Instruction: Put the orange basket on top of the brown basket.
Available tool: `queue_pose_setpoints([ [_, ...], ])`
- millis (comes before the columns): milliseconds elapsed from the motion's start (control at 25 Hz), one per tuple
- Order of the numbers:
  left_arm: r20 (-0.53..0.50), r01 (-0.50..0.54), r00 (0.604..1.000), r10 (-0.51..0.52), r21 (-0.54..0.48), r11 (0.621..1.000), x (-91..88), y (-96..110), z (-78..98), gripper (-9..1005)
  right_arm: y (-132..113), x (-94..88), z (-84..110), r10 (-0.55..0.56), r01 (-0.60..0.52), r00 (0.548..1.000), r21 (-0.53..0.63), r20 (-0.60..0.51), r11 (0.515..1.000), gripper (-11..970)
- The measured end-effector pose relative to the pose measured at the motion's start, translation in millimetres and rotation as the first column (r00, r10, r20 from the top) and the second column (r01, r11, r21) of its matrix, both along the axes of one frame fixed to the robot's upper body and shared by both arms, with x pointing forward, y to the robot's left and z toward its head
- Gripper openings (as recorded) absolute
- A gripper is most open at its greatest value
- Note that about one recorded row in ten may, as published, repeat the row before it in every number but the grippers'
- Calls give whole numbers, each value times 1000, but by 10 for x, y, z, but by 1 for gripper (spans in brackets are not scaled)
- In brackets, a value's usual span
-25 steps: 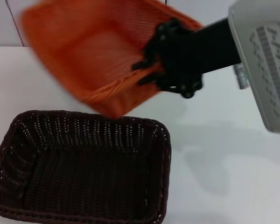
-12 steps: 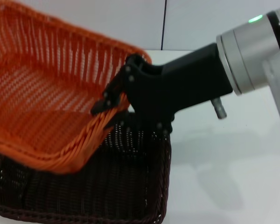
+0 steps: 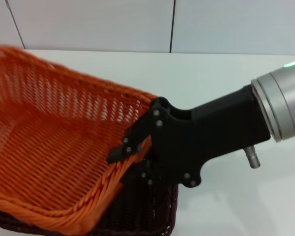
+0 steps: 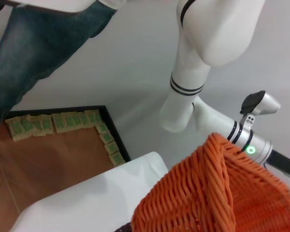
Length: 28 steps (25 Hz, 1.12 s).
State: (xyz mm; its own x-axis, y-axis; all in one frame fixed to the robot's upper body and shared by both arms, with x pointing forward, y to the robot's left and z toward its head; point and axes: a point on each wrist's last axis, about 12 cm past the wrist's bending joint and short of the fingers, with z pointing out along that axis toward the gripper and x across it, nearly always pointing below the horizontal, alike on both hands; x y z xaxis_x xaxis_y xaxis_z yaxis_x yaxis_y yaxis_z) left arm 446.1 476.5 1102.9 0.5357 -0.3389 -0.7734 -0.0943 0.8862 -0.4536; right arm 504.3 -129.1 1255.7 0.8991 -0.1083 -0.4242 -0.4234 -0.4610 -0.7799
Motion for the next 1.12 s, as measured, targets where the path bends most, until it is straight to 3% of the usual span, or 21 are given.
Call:
queue_pose_setpoints([
  [280,30,25,999,-25,5,1000,-20,-72,-11,754,-125,177,-225,-45,42,999,-78,-29,996,216],
  [480,42,18,999,-18,-1,1000,-70,-76,-29,754,-122,200,-245,-46,43,999,-106,-24,993,262],
  [760,64,-19,998,20,-13,1000,-178,-69,-74,754,-189,58,-136,-55,58,998,-128,28,990,338],
  [1000,76,-22,997,23,-4,1000,-197,-62,-58,754,-449,-71,-30,-177,182,982,-77,67,980,517],
  [1120,79,-23,997,22,0,1000,-198,-57,-49,754,-608,-104,31,-240,241,968,-9,67,970,517],
])
